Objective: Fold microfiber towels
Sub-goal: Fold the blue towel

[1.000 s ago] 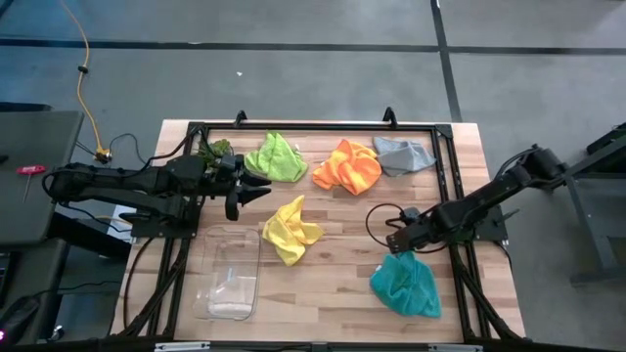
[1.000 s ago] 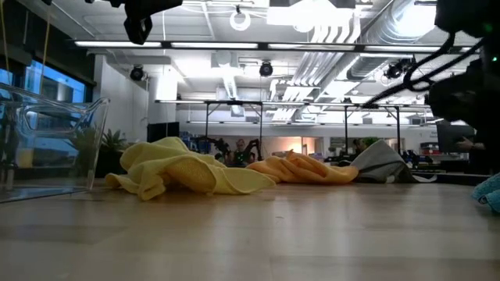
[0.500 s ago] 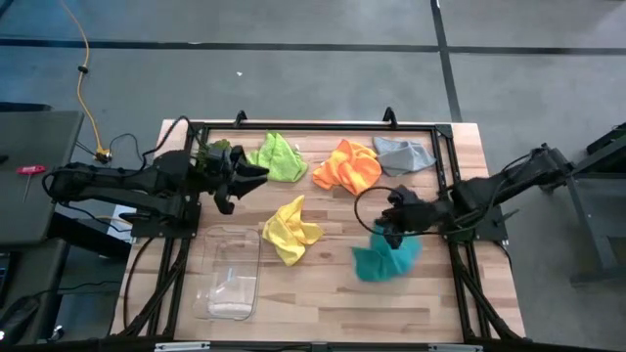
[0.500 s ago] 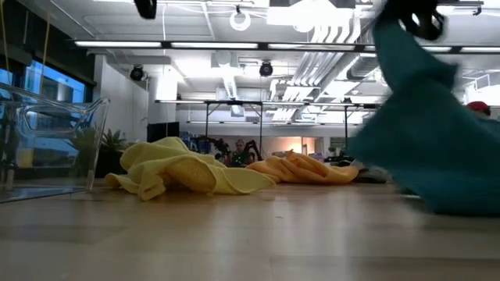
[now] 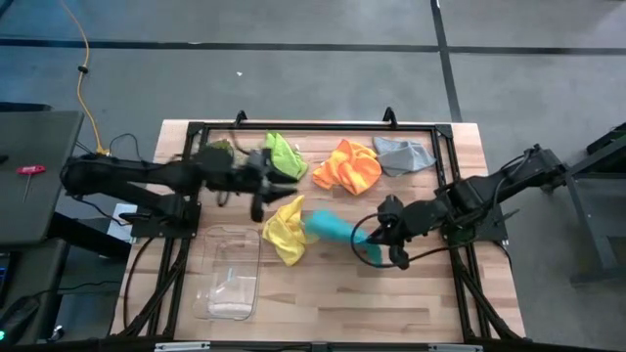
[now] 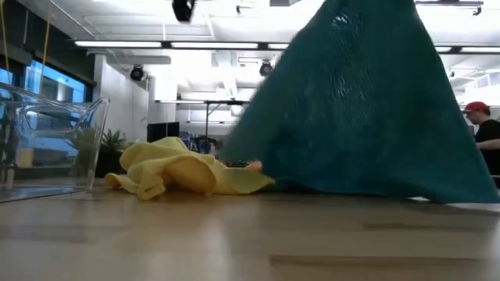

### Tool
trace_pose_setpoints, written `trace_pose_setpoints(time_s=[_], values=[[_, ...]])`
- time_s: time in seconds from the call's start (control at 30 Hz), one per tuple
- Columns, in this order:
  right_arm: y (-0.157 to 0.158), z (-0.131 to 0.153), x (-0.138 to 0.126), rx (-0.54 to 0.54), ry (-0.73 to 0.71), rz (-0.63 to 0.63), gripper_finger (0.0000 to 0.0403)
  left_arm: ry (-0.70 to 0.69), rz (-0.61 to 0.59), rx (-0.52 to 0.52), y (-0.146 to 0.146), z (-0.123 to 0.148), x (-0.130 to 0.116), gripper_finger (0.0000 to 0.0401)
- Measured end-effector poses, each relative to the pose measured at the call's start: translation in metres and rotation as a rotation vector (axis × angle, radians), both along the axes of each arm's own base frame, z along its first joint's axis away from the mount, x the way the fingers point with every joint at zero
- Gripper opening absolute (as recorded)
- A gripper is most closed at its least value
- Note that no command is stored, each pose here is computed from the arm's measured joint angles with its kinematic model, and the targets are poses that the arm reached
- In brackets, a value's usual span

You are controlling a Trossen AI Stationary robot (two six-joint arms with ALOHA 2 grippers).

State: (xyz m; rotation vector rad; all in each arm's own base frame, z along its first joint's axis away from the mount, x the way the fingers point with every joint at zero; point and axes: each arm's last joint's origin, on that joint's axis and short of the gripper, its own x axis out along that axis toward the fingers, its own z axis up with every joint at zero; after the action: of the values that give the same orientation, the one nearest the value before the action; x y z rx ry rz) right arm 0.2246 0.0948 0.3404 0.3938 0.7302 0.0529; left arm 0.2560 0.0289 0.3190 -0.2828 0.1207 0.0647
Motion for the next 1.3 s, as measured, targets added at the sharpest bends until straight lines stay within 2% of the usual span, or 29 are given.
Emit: trace_pose_setpoints(time_s=[0.13, 0.27, 0.37, 0.47, 0.63, 0.73, 0.83, 1.0, 1.13, 1.3], values=[[-0.003, -0.006, 0.001, 0.031, 0.021, -0.104, 0.0000, 0.150, -0.046, -0.033, -0.006, -0.034, 0.026, 0.0131], [-0.012, -0.009, 0.002, 0.092, 0.064, -0.220, 0.0000, 0.220, -0.091, -0.037, -0.018, -0.056, 0.041, 0.0152], [-0.029, -0.014, -0.006, 0.159, 0.178, -0.422, 0.0000, 0.229, -0.120, -0.034, -0.027, -0.061, 0.046, 0.0175], [-0.047, -0.022, -0.016, 0.156, 0.265, -0.625, 0.0000, 0.236, -0.128, -0.024, -0.034, -0.062, 0.046, 0.0197], [-0.082, -0.038, -0.023, 0.182, 0.339, -0.767, 0.0000, 0.234, -0.140, 0.030, -0.040, -0.062, 0.046, 0.0215], [-0.105, -0.063, -0.029, 0.261, 0.449, -0.833, 0.0000, 0.236, -0.123, 0.041, -0.042, -0.062, 0.046, 0.0216], [-0.120, -0.090, -0.026, 0.353, 0.447, -0.816, 0.0000, 0.233, -0.111, 0.060, -0.045, -0.062, 0.046, 0.0216], [-0.133, -0.116, -0.015, 0.476, 0.281, -0.772, 0.0000, 0.248, -0.065, 0.101, -0.054, -0.068, 0.049, 0.0216], [-0.140, -0.117, -0.015, 0.474, 0.245, -0.782, 0.0000, 0.302, -0.030, 0.111, -0.063, -0.073, 0.066, 0.0216], [-0.149, -0.110, -0.015, 0.444, 0.215, -0.778, 0.0000, 0.419, -0.083, 0.173, -0.076, -0.094, 0.109, 0.0216]])
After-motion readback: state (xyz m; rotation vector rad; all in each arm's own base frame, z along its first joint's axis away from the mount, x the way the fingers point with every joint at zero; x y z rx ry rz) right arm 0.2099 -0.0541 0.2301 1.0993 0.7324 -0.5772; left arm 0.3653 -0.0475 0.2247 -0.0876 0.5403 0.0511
